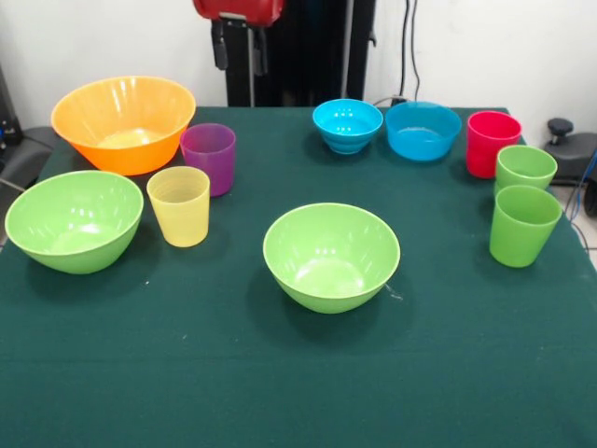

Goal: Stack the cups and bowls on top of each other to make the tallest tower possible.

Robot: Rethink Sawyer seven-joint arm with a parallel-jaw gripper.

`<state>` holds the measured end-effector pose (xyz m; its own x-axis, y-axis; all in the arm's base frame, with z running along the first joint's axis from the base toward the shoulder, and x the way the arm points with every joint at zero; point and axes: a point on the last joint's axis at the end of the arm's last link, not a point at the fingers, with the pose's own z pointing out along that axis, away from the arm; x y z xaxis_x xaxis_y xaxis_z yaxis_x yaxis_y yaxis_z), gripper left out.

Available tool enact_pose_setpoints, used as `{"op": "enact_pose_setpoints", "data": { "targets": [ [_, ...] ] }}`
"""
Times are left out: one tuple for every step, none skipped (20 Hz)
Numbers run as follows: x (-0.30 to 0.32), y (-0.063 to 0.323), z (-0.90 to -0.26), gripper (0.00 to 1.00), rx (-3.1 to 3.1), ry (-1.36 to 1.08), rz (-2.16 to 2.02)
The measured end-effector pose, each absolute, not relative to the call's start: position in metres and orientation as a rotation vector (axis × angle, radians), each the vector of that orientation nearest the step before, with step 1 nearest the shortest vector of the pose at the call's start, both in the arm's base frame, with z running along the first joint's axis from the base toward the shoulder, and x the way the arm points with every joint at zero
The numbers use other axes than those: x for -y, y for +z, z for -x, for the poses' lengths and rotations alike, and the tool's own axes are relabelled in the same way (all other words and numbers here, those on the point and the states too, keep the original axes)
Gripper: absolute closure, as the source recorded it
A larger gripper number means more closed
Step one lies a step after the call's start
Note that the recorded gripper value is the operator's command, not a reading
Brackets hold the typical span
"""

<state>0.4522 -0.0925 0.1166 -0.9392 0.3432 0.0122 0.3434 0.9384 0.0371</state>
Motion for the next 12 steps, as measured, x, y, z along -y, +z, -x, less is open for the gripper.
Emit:
{"op": "enact_pose_setpoints", "data": {
  "targets": [
    [0.092,0.116,-0.451,0.0,3.089,-0.064,0.534],
    [0.088,0.116,-0.445,0.0,3.096,-0.078,0.485],
    [0.087,0.116,-0.444,0.0,3.098,-0.083,0.469],
    [0.085,0.116,-0.442,0.0,3.102,-0.09,0.443],
    [0.084,0.116,-0.439,0.0,3.105,-0.098,0.417],
    [0.081,0.116,-0.436,0.0,3.11,-0.104,0.383],
    [0.079,0.116,-0.433,0.0,3.115,-0.11,0.349],
    [0.078,0.117,-0.431,0.0,3.12,-0.113,0.321],
    [0.075,0.118,-0.428,0.0,3.126,-0.118,0.281],
    [0.075,0.118,-0.426,0.0,3.13,-0.121,0.263],
    [0.073,0.119,-0.422,0.0,3.137,-0.127,0.217],
    [0.072,0.121,-0.42,0.0,3.143,-0.133,0.186]
  ]
}}
